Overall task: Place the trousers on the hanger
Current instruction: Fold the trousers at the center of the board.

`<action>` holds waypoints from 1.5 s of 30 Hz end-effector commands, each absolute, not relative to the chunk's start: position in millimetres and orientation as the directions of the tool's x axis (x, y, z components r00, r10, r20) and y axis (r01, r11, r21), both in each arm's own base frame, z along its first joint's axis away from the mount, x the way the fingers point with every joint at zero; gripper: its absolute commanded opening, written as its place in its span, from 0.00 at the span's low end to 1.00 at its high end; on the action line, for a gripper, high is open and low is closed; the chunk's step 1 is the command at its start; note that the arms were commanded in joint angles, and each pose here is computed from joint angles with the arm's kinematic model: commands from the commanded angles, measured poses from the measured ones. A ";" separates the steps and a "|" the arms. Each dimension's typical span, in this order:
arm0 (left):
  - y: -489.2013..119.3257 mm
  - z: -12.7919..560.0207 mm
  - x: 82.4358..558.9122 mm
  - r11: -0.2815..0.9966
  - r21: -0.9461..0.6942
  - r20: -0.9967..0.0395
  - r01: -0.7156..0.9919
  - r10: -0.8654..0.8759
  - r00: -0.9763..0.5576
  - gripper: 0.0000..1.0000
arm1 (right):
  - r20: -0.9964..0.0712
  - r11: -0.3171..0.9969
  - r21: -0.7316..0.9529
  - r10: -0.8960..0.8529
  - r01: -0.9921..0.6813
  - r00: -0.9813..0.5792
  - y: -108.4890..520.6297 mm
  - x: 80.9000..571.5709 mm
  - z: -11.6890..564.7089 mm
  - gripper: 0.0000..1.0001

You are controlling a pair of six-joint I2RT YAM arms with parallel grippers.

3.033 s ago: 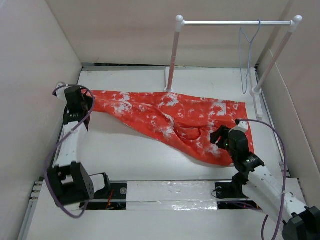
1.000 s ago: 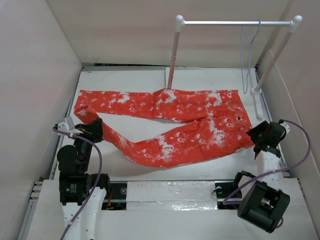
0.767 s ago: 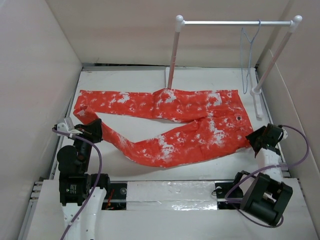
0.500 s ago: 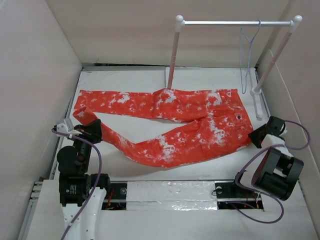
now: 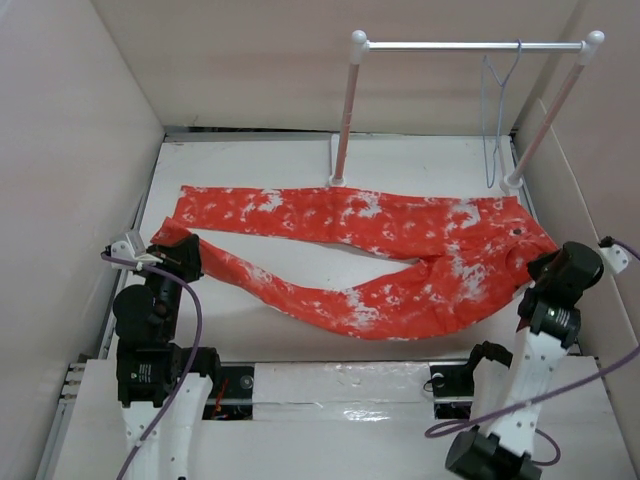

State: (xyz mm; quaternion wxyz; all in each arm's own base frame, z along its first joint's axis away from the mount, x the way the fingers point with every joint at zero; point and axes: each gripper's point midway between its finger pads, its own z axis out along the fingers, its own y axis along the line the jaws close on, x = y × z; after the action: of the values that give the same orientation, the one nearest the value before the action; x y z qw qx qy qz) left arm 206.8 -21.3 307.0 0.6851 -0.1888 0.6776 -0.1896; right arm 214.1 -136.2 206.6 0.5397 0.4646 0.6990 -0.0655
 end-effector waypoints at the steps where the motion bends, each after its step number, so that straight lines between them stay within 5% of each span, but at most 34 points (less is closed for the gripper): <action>1: -17.1 341.7 208.4 0.858 -0.513 -0.853 0.029 -0.513 0.099 0.00 | -0.861 0.502 0.382 0.498 0.776 0.102 -140.3 172.6 241.8 0.09; 12: 29.9 321.4 229.9 0.791 -0.557 -0.830 -0.252 -0.534 0.159 0.00 | -0.915 0.492 0.283 0.397 0.823 0.078 -135.7 135.1 284.1 0.10; 21: 39.5 249.0 309.1 0.575 -0.672 -0.680 -0.467 -0.729 0.083 0.00 | -0.866 0.539 0.278 0.499 0.795 -0.035 -154.4 229.2 241.5 0.08; 26: 90.9 225.5 314.5 0.465 -0.503 -0.759 -0.729 -0.640 0.115 0.00 | -0.819 0.570 0.337 0.570 0.749 -0.065 -151.7 277.4 240.8 0.07; 28: 114.0 171.5 312.7 0.419 -0.311 -0.792 -0.853 -0.611 -0.011 0.00 | -0.817 0.567 0.288 0.566 0.771 -0.111 -153.3 285.2 235.4 0.06; 35: 139.7 238.7 365.0 0.457 -0.267 -0.875 -0.848 -0.483 0.015 0.00 | -0.789 0.563 0.228 0.584 0.794 -0.188 -162.2 321.9 218.8 0.02; 45: 153.9 205.9 424.9 0.494 -0.082 -0.883 -0.866 -0.438 -0.166 0.00 | -0.806 0.562 0.251 0.572 0.788 -0.151 -174.7 353.1 215.6 0.02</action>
State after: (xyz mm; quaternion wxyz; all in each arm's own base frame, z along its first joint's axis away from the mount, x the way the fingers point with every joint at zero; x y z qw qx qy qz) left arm 415.5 132.4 186.0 0.4494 -0.4505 0.7469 0.1929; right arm 322.5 -151.1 161.3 0.3739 0.4491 0.8049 -0.1032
